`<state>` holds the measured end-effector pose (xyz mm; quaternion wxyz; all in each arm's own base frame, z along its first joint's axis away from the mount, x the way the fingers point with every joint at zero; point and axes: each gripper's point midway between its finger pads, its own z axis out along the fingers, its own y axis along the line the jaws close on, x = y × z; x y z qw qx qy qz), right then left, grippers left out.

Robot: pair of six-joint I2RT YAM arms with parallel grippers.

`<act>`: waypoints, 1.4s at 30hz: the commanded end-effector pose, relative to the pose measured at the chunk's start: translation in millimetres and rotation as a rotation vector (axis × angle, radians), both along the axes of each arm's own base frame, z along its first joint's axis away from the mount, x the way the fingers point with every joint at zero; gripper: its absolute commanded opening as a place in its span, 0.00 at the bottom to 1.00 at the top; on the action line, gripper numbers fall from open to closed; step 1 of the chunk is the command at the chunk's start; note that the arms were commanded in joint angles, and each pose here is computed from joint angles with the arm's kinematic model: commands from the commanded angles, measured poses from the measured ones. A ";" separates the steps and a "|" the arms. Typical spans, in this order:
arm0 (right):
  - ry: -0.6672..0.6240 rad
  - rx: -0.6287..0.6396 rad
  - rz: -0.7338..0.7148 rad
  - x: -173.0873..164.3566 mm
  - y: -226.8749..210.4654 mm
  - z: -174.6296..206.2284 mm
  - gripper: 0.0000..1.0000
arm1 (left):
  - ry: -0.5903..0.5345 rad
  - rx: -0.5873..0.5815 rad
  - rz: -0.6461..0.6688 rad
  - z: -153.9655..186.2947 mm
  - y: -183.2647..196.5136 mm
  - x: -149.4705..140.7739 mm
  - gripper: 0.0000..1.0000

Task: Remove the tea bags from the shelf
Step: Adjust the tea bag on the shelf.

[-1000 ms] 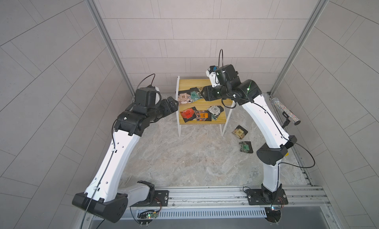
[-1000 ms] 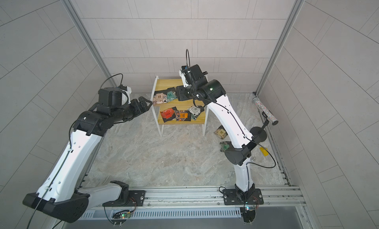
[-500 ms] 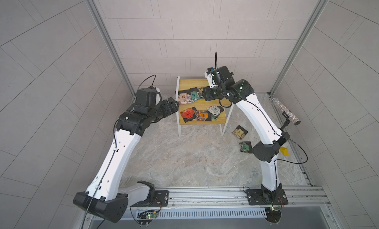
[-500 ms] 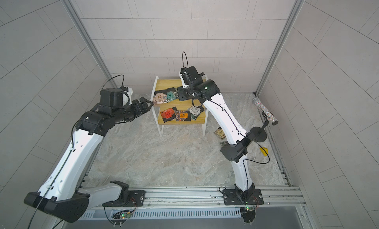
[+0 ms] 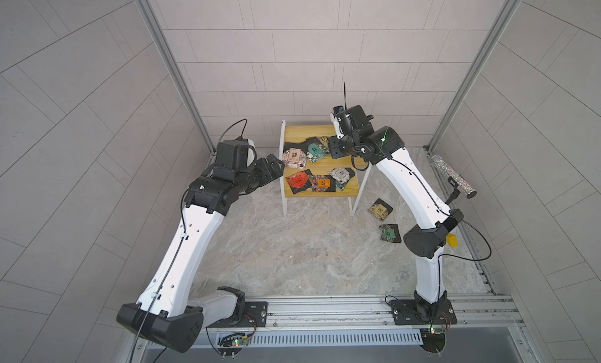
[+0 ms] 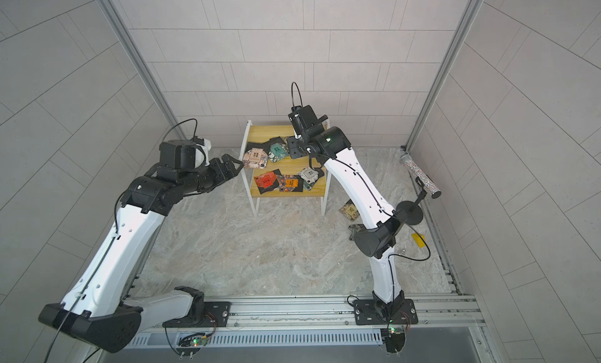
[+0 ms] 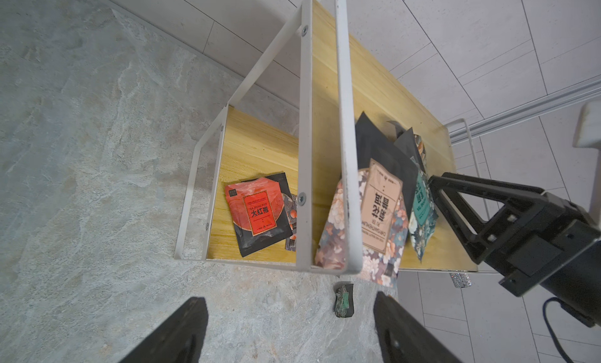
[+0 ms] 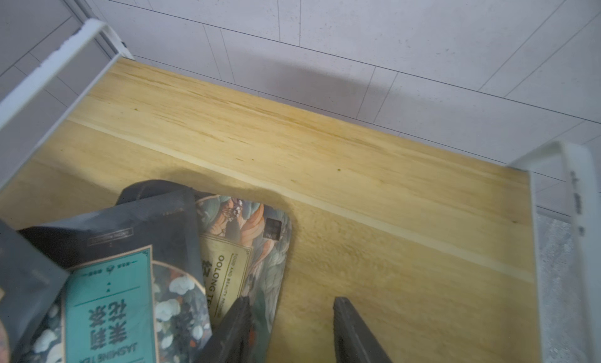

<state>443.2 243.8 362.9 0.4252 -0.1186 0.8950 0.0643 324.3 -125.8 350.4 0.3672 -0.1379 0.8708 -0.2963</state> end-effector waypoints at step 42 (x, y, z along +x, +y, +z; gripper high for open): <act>-0.207 -0.106 0.645 -120.8 91.2 52.2 0.68 | 0.049 -0.012 0.013 -18.4 14.8 -35.4 0.86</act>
